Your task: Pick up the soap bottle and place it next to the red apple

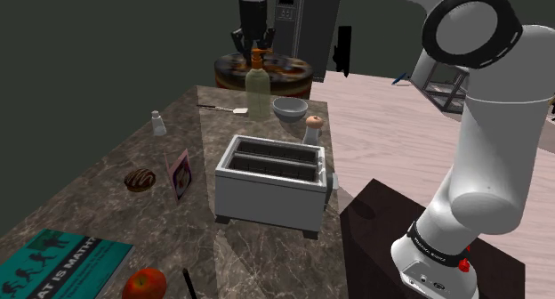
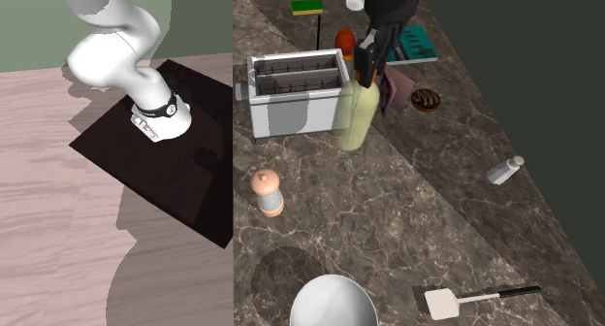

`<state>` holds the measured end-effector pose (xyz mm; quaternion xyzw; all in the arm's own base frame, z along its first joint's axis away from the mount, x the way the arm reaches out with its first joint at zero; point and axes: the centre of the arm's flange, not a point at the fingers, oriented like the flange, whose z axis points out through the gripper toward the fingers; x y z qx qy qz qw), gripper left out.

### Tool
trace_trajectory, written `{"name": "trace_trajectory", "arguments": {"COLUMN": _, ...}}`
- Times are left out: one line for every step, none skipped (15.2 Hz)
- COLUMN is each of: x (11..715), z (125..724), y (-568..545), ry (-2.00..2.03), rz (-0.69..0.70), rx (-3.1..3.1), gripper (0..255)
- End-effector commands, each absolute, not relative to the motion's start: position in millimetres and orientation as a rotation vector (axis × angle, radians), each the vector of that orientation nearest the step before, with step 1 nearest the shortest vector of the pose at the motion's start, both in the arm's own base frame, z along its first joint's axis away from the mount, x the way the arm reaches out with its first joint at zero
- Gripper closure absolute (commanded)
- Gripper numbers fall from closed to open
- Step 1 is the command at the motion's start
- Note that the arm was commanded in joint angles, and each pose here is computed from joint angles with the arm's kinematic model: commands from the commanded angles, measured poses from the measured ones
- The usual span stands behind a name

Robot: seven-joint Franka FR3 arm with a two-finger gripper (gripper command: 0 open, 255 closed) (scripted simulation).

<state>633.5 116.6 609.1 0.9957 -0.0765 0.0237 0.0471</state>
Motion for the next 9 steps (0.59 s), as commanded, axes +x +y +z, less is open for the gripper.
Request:
{"name": "trace_trajectory", "arguments": {"x": 612, "z": 613, "y": 135, "ry": -0.235, "rz": 0.072, "rx": 3.037, "gripper": 255}}
{"name": "trace_trajectory", "arguments": {"x": 603, "z": 616, "y": 144, "ry": -0.235, "rz": 0.072, "rx": 3.037, "gripper": 255}}
{"name": "trace_trajectory", "arguments": {"x": 595, "z": 619, "y": 153, "ry": -0.235, "rz": 0.072, "rx": 3.037, "gripper": 255}}
{"name": "trace_trajectory", "arguments": {"x": 586, "z": 622, "y": 162, "ry": -0.235, "rz": 0.072, "rx": 3.037, "gripper": 255}}
{"name": "trace_trajectory", "arguments": {"x": 577, "z": 625, "y": 172, "ry": -0.235, "rz": 0.072, "rx": 3.037, "gripper": 255}}
{"name": "trace_trajectory", "arguments": {"x": 568, "z": 628, "y": 181, "ry": -0.235, "rz": 0.072, "rx": 3.037, "gripper": 255}}
{"name": "trace_trajectory", "arguments": {"x": 559, "z": 631, "y": 190, "ry": -0.235, "rz": 0.072, "rx": 3.037, "gripper": 255}}
{"name": "trace_trajectory", "arguments": {"x": 550, "z": 634, "y": 199, "ry": -0.235, "rz": 0.072, "rx": 3.037, "gripper": 255}}
{"name": "trace_trajectory", "arguments": {"x": 541, "z": 637, "y": 209, "ry": -0.235, "rz": 0.072, "rx": 3.037, "gripper": 255}}
